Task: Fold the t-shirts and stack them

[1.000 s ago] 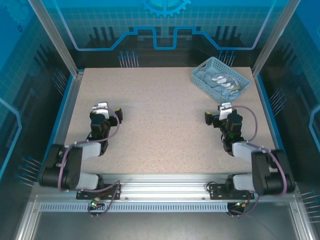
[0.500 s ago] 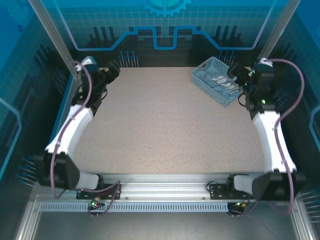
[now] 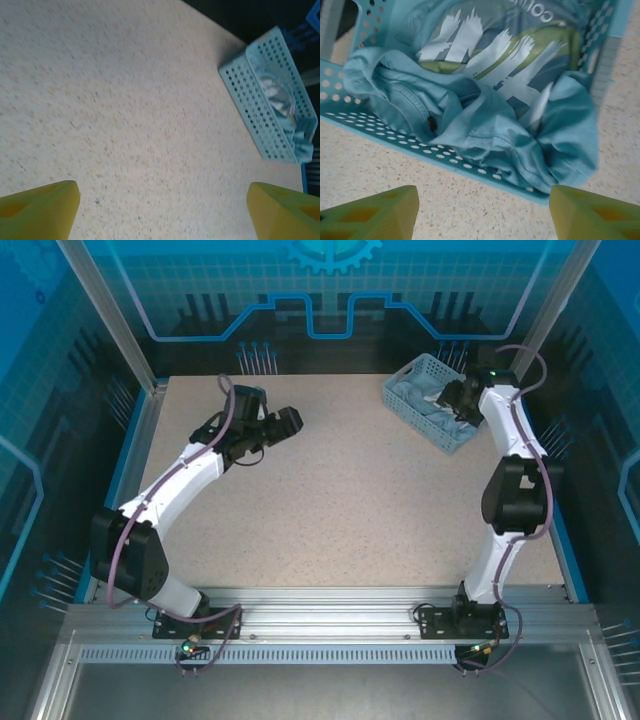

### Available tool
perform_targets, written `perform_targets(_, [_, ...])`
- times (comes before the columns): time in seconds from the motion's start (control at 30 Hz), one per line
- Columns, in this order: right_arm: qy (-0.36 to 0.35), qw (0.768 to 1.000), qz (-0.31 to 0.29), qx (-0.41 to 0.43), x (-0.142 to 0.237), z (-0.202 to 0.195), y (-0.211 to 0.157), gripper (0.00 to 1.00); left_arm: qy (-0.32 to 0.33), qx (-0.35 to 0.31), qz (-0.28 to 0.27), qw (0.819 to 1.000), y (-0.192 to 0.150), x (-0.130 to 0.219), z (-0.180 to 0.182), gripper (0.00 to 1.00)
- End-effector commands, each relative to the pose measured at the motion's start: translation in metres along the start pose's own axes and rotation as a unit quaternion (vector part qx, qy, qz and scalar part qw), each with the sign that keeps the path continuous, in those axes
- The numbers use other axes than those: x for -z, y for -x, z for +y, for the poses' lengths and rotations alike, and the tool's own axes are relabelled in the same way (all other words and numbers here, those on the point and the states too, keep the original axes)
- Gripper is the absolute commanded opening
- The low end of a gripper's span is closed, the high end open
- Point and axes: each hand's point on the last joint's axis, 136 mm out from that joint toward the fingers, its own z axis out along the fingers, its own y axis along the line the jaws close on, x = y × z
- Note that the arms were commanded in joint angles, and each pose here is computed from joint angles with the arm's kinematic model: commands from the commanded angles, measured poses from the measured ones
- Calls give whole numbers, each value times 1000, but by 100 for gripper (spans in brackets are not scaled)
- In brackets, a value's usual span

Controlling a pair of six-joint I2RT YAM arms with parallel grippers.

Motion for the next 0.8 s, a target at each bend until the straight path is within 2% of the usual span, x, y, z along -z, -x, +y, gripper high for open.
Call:
perform_targets(0.0, [13, 999, 47, -6, -21, 4, -9, 66, -23, 5, 30, 999, -22, 7, -10, 86])
perform_targets(0.13, [-4, 997, 79, -10, -50, 0, -19, 63, -29, 3, 37, 999, -29, 11, -11, 84])
perform_targets(0.43, [-16, 997, 73, -12, -85, -7, -16, 53, -44, -7, 41, 998, -30, 19, -18, 81])
perform_targets(0.57, [-8, 998, 61, -10, -93, -6, -11, 37, -44, -11, 42, 998, -29, 22, -19, 80])
perform_targets(0.6, [-8, 999, 53, -6, -92, -5, -8, 30, -43, -12, 42, 998, -29, 23, -20, 80])
perform_targets(0.67, [-4, 1000, 29, 5, -85, -2, 0, 7, -41, -14, 42, 998, -28, 25, -20, 80])
perform_targets(0.7, [-3, 1000, 9, 10, -76, 1, 6, 0, -41, -17, 40, 998, -28, 26, -20, 80])
perform_targets(0.77, [3, 999, -34, 24, -51, 9, 20, 0, -38, -17, 36, 999, -26, 28, -19, 80])
